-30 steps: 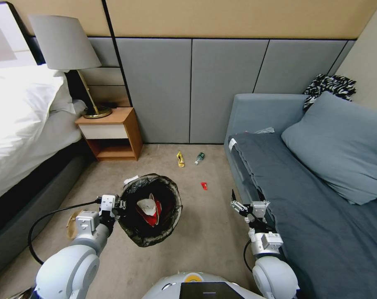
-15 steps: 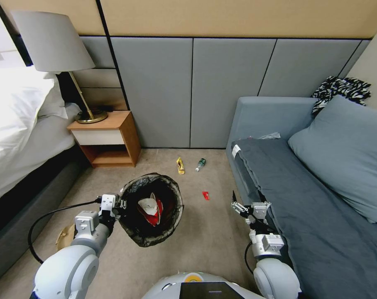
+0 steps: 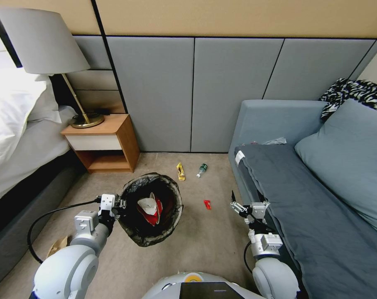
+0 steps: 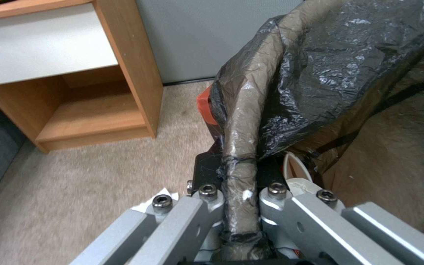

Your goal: Pick up the trash bin, then pick up the garbage from the floor and place it into the trash bin.

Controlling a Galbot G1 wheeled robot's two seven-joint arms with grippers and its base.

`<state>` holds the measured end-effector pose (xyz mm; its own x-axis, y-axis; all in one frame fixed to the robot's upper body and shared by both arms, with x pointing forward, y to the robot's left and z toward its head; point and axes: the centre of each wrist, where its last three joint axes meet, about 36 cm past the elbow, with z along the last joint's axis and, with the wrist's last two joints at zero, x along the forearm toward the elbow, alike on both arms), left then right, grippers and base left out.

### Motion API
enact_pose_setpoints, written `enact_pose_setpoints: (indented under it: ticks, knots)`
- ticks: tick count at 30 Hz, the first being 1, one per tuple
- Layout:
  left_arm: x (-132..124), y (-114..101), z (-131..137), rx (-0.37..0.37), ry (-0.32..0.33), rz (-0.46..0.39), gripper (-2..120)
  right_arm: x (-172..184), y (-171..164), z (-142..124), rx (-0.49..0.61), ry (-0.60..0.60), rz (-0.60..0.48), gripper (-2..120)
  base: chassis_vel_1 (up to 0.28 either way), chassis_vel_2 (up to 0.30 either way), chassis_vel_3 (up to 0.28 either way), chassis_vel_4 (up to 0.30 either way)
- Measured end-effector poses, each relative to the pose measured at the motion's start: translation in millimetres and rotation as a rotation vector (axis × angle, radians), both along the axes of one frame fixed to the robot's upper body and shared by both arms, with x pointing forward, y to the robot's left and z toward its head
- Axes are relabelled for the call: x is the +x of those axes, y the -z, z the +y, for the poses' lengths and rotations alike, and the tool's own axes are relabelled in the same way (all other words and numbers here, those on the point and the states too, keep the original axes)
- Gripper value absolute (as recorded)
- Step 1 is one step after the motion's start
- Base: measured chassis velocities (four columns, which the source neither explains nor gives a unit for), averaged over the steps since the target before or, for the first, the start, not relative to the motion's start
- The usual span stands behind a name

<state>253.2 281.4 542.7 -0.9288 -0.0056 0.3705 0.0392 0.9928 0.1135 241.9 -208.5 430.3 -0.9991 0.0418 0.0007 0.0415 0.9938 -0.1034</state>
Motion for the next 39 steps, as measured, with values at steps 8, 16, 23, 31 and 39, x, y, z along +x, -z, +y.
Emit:
enact_pose_setpoints:
  ticks: [8, 16, 23, 31, 39]
  knots:
    - [0, 0, 0, -0.001, 0.000, 0.001, 1, 0, 1, 2, -0.006, 0.001, 0.003, 100, -0.119, 0.128, 0.133, -0.127]
    - [-1, 0, -1, -0.001, -0.001, 0.000, 1, -3, 3, 4, 0.002, 0.001, 0.006, 100, -0.050, 0.056, 0.057, -0.054]
    - [-1, 0, -1, -0.003, -0.001, -0.001, 1, -4, 3, 6, 0.005, 0.000, 0.007, 100, 0.000, 0.000, 0.000, 0.000]
    - [-1, 0, -1, -0.003, 0.001, 0.000, 1, -7, 4, 9, 0.003, -0.001, 0.000, 100, 0.000, 0.000, 0.000, 0.000]
    - [-1, 0, -1, -0.008, -0.002, 0.003, 1, -9, 5, 11, 0.001, -0.005, -0.003, 100, 0.000, 0.000, 0.000, 0.000]
